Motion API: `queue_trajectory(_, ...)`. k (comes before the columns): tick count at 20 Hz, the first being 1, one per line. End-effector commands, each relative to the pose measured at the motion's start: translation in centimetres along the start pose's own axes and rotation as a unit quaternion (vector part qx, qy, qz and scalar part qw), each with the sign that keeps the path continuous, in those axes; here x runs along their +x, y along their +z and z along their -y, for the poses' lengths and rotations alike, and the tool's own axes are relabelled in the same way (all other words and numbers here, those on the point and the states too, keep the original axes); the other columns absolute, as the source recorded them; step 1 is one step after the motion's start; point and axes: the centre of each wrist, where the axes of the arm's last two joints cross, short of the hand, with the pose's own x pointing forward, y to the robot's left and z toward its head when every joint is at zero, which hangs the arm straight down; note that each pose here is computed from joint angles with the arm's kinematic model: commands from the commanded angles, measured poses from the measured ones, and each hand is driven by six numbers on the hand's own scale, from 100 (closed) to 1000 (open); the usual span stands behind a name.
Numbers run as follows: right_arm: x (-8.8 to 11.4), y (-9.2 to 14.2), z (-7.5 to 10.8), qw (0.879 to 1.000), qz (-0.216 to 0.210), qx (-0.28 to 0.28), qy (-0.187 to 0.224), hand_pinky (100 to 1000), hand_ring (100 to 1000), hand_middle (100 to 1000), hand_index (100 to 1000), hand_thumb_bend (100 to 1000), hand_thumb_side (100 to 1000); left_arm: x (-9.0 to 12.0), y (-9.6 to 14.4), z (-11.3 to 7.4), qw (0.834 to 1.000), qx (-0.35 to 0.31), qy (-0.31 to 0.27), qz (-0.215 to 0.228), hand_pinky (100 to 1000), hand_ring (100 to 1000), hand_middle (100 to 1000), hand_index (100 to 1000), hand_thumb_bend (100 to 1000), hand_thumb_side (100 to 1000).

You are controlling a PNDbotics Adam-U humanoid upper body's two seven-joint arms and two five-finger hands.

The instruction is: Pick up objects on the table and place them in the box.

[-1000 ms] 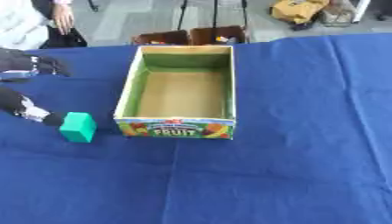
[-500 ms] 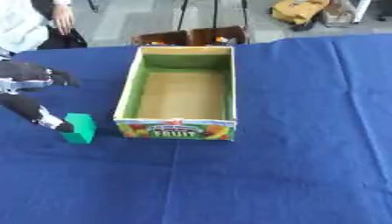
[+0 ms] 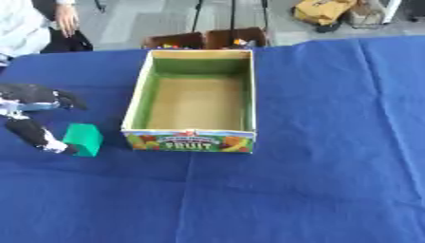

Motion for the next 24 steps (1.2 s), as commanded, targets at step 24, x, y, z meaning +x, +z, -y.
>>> queue_trajectory(24, 0.5, -0.9, 0.3, 1.0, 0.018, -0.001, 0.0, 696, 724, 518, 714, 100, 594, 0.3, -0.5, 0.8, 0.989, -0.112, -0.071, 0.063, 638, 765, 795, 934, 356, 660)
